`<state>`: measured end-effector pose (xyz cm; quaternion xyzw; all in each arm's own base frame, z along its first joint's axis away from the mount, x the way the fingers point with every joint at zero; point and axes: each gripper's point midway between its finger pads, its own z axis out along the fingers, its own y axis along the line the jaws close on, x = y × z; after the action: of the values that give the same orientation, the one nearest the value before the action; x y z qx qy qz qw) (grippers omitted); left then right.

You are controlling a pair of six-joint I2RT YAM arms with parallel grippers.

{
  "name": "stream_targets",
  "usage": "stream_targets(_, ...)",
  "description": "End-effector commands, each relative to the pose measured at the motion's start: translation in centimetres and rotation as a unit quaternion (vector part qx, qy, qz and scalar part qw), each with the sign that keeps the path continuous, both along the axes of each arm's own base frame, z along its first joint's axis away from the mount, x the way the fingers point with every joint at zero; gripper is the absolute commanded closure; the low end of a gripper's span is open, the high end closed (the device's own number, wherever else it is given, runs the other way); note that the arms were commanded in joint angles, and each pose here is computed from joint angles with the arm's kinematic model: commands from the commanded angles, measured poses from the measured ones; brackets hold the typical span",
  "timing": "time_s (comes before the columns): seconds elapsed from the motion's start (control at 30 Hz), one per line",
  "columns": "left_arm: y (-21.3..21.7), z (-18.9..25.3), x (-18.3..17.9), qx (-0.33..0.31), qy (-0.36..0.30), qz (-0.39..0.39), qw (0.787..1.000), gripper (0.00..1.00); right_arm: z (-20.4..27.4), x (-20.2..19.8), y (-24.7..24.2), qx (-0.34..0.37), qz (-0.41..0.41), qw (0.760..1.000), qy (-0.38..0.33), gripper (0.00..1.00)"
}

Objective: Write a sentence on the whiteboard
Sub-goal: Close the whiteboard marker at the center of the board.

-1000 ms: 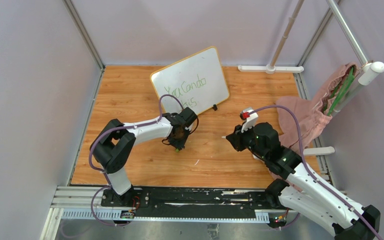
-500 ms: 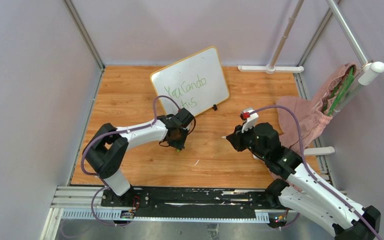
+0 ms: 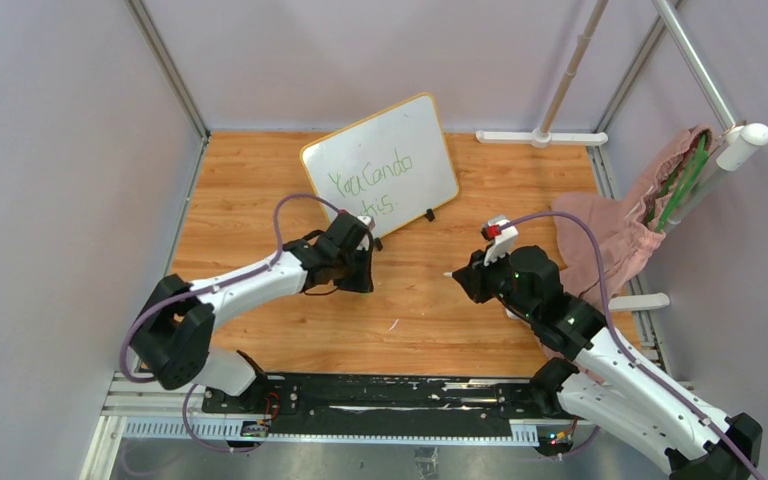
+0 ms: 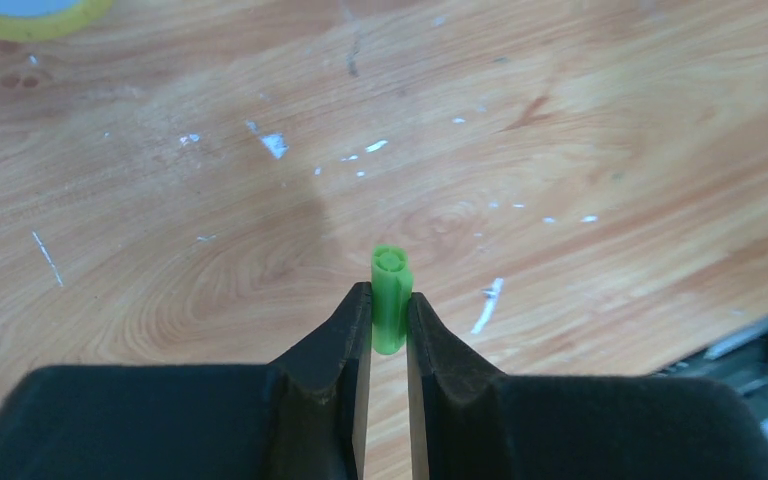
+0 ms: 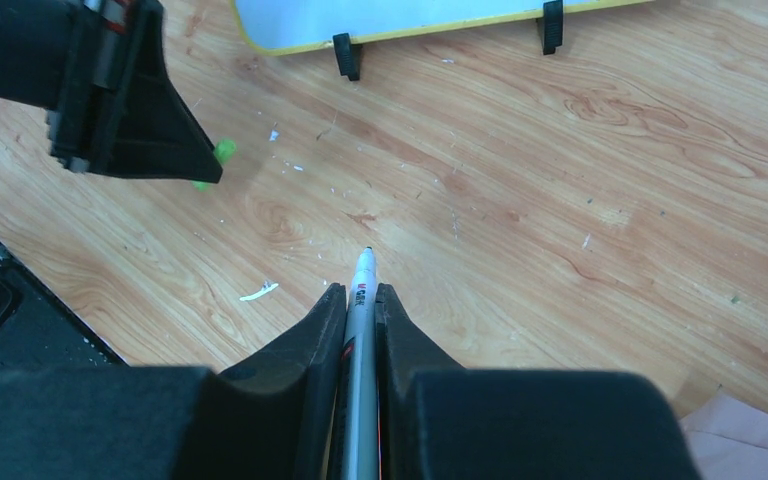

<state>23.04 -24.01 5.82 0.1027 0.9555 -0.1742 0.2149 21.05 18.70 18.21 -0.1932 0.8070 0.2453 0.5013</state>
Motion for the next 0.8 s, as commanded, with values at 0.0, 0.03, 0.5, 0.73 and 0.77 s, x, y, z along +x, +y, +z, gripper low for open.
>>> stream_targets(0.0,-2.2,5.9,1.1,-0.121,-0.058,0.014,0.991,1.00,1.1,-0.8,0.8,0.027,0.024,0.999,-0.013,1.00)
stream_targets(0.03,-2.4,7.1,1.1,-0.143,-0.071,0.017,0.987,1.00,1.7,-0.9,1.0,0.039,0.032,0.999,-0.021,1.00)
stream_targets(0.5,-0.8,27.3,0.7,-0.434,-0.277,0.086,0.853,1.00,14.5,-1.8,4.9,0.216,0.101,0.948,-0.209,1.00)
stream_targets(0.73,4.5,35.8,-0.4,-0.522,-0.374,0.161,0.749,1.00,22.5,-3.1,7.3,0.279,0.113,0.896,-0.327,1.00)
stream_targets(0.77,5.2,36.8,-0.6,-0.531,-0.385,0.169,0.736,1.00,23.5,-3.3,7.6,0.287,0.114,0.887,-0.344,1.00)
